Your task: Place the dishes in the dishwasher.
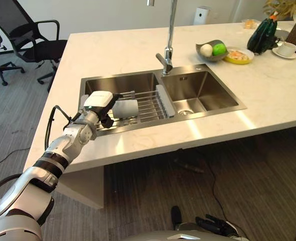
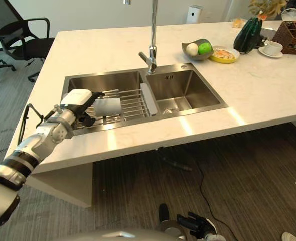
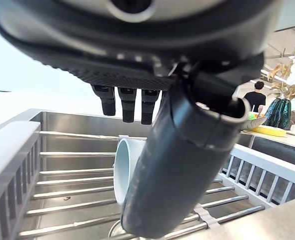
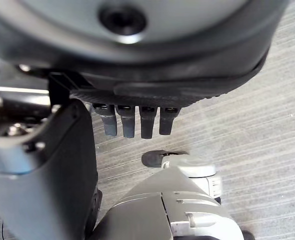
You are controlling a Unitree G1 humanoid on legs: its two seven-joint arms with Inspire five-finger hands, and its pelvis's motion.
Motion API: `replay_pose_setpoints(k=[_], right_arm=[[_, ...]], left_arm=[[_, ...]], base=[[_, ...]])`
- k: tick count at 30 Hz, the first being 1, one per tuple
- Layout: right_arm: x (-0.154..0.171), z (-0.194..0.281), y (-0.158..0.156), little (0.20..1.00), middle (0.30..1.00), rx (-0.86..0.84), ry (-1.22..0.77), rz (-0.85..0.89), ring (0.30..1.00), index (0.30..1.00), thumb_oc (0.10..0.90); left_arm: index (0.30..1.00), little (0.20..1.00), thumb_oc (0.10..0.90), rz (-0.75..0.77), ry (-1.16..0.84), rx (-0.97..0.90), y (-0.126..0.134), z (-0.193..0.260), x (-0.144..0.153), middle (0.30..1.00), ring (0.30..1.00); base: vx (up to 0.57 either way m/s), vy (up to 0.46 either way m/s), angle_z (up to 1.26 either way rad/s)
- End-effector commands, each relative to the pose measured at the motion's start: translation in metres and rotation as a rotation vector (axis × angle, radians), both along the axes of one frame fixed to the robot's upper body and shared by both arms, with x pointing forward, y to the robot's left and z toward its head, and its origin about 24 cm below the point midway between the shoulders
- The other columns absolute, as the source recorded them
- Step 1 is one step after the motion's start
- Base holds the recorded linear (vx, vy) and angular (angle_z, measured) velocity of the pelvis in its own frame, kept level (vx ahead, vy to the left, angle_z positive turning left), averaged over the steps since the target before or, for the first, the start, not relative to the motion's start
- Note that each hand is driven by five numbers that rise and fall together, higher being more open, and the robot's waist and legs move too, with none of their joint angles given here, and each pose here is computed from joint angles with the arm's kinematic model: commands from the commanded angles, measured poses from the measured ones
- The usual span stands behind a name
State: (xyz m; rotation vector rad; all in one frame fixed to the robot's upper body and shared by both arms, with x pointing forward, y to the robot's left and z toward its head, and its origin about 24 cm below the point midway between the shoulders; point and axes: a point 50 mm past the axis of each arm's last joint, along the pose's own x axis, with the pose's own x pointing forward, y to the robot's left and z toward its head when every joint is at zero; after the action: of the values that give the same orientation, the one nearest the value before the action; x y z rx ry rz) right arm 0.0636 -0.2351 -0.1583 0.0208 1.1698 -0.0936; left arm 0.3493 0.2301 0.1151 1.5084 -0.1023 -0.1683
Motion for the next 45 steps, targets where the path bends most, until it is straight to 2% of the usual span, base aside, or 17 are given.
replay_pose_setpoints(k=[1,7,9,13,18,22,30,31,32,33,41,45], right_arm=[[-0.042,-0.001,-0.008,0.900,0.900,-0.018,0.103,0.018,0.900,0.900,0.800],[-0.038,0.000,-0.009,0.900,0.900,-0.016,0.086,0.019,0.900,0.900,0.800],[-0.028,0.001,-0.027,0.900,0.900,-0.066,0.117,-0.017,0.900,0.900,0.800],[-0.020,-0.003,-0.026,0.900,0.900,-0.074,0.155,-0.051,0.900,0.900,0.800],[-0.012,-0.001,-0.033,0.900,0.900,-0.092,0.155,-0.062,0.900,0.900,0.800],[-0.021,-0.002,-0.032,0.900,0.900,-0.088,0.197,-0.068,0.900,0.900,0.800],[-0.018,-0.003,-0.032,0.900,0.900,-0.091,0.229,-0.055,0.900,0.900,0.800],[-0.019,-0.003,-0.031,0.900,0.900,-0.089,0.236,-0.049,0.900,0.900,0.800],[-0.019,-0.004,-0.030,0.900,0.900,-0.088,0.241,-0.046,0.900,0.900,0.800],[-0.020,-0.004,-0.028,0.900,0.900,-0.083,0.251,-0.035,0.900,0.900,0.800],[-0.021,-0.004,-0.029,0.900,0.900,-0.087,0.249,-0.030,0.900,0.900,0.800],[-0.023,-0.003,-0.031,0.900,0.900,-0.089,0.216,-0.055,0.900,0.900,0.800]], left_arm=[[0.900,0.900,0.800,0.027,-0.322,0.095,0.003,0.089,0.026,0.900,0.900],[0.900,0.900,0.800,0.084,-0.324,0.113,0.009,0.098,0.035,0.900,0.900],[0.900,0.900,0.800,0.066,-0.313,0.102,-0.002,0.098,0.042,0.900,0.900],[0.900,0.900,0.800,0.047,-0.293,0.055,-0.020,0.098,0.052,0.900,0.900],[0.900,0.900,0.800,0.176,-0.189,-0.028,-0.007,0.090,0.063,0.900,0.900],[0.900,0.900,0.800,0.269,-0.079,-0.134,0.004,0.081,0.067,0.900,0.900],[0.900,0.900,0.800,0.325,0.127,-0.118,0.009,0.053,0.065,0.900,0.900],[0.768,0.768,0.712,0.326,0.151,-0.104,0.009,0.050,0.065,0.768,0.768],[0.340,0.340,0.427,0.317,0.168,-0.087,0.006,0.050,0.065,0.340,0.340],[0.300,0.300,0.400,0.292,0.177,-0.051,0.001,0.051,0.067,0.300,0.300],[0.300,0.300,0.400,0.189,0.066,0.026,-0.020,0.074,0.072,0.300,0.300],[0.300,0.300,0.400,0.016,-0.100,0.077,-0.044,0.103,0.069,0.300,0.300]], base=[[0.00,-0.003,-0.14],[-0.01,-0.001,-0.06],[0.01,-0.010,-0.08],[0.03,0.014,0.06],[0.01,0.004,0.00],[0.01,0.000,-0.02],[0.00,0.000,0.00],[0.00,0.000,0.00],[0.00,0.000,0.00],[0.00,0.000,0.00],[0.00,-0.002,0.00],[0.00,-0.025,0.05]])
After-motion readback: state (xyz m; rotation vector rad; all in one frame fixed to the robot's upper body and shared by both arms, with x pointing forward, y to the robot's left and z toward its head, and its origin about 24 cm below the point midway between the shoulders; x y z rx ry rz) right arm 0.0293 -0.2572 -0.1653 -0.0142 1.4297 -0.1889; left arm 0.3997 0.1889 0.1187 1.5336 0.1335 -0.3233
